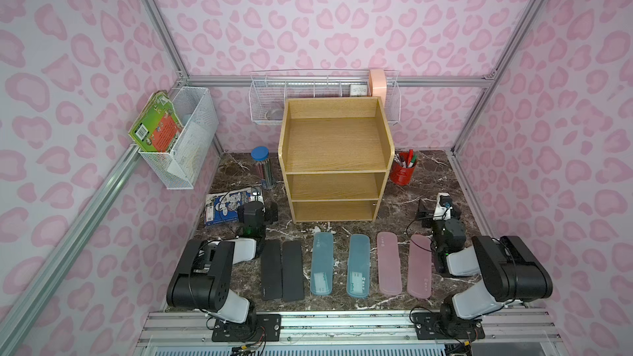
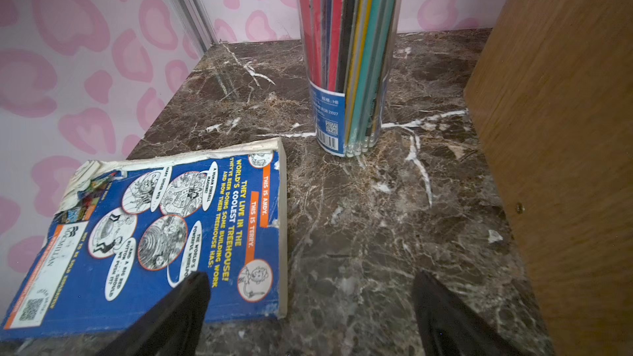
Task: Place the pencil cases on the shelf according to color
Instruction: Pick up the pencil case from the center of the board.
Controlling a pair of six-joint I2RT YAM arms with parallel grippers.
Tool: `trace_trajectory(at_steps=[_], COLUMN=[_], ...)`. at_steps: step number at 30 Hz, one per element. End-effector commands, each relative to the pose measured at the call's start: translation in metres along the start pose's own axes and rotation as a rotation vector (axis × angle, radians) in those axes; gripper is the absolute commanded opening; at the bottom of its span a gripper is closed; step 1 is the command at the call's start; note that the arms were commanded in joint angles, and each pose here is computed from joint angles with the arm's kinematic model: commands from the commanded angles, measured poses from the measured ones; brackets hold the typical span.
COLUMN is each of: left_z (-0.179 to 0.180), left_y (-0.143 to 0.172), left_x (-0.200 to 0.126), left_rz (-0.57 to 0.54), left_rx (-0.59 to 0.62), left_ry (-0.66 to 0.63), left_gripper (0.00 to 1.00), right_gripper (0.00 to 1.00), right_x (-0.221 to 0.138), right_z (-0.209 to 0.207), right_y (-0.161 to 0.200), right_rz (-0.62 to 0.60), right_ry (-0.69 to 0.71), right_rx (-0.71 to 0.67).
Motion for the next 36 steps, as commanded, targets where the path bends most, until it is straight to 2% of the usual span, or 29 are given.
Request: trace_trajectory(at_steps=[1, 18, 21, 23, 27, 31, 33, 36], left_z=[0.0, 0.0, 0.001, 0.002, 0.015, 0.015, 0.012, 0.007], left_y=[-0.002, -0.002, -0.003, -0.016, -0.033, -0.057, -0.068, -0.081], left_x=[0.001, 0.001, -0.001, -0.005, -0.019, -0.041, -0.054, -0.075], left_rz=[-0.002, -0.003, -0.018, -0.06, 0.061, 0.158, 0.205, 0.296], left_rx=[0.002, 0.001, 0.01, 0.037, -0.05, -0.128, -0.174, -0.245], left_ry=[-0.005, -0.004, -0.001, -0.019, -0.155, -0.136, -0.074, -0.014], left_gripper=[0.98, 0.99, 0.96, 0.93, 0.93, 0.94, 0.94, 0.94], right_gripper=[1.0, 1.0, 1.0, 1.0, 1.0, 1.0, 1.0, 1.0], right_x=[0.001, 0.002, 0.0, -0.004, -0.01, -0.01, -0.012, -0.025], right_z=[0.0, -0.002, -0.002, -0.001, 0.016, 0.041, 0.047, 0.053], right_y=[-0.004, -0.004, -0.004, -0.009, -0.028, -0.045, -0.051, -0.056], right_rz=[-0.019, -0.014, -0.019, -0.038, -0.043, 0.077, 0.175, 0.345], right_ry=[0.003, -0.007, 0.007, 0.07, 0.147, 0.182, 0.181, 0.096], right_rx=[0.002, 0.012, 0.009, 0.001, -0.088, -0.122, -0.049, 0.092])
Point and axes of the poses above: each gripper's point midway between its finger pads, its own x axis out along the fingers, its own z axis along the line the jaws close on, y = z × x, the point moved 8 cm from there along -x, back along the fingers, and after that the axes turned 1 degree about x, right-handed, at the moved point
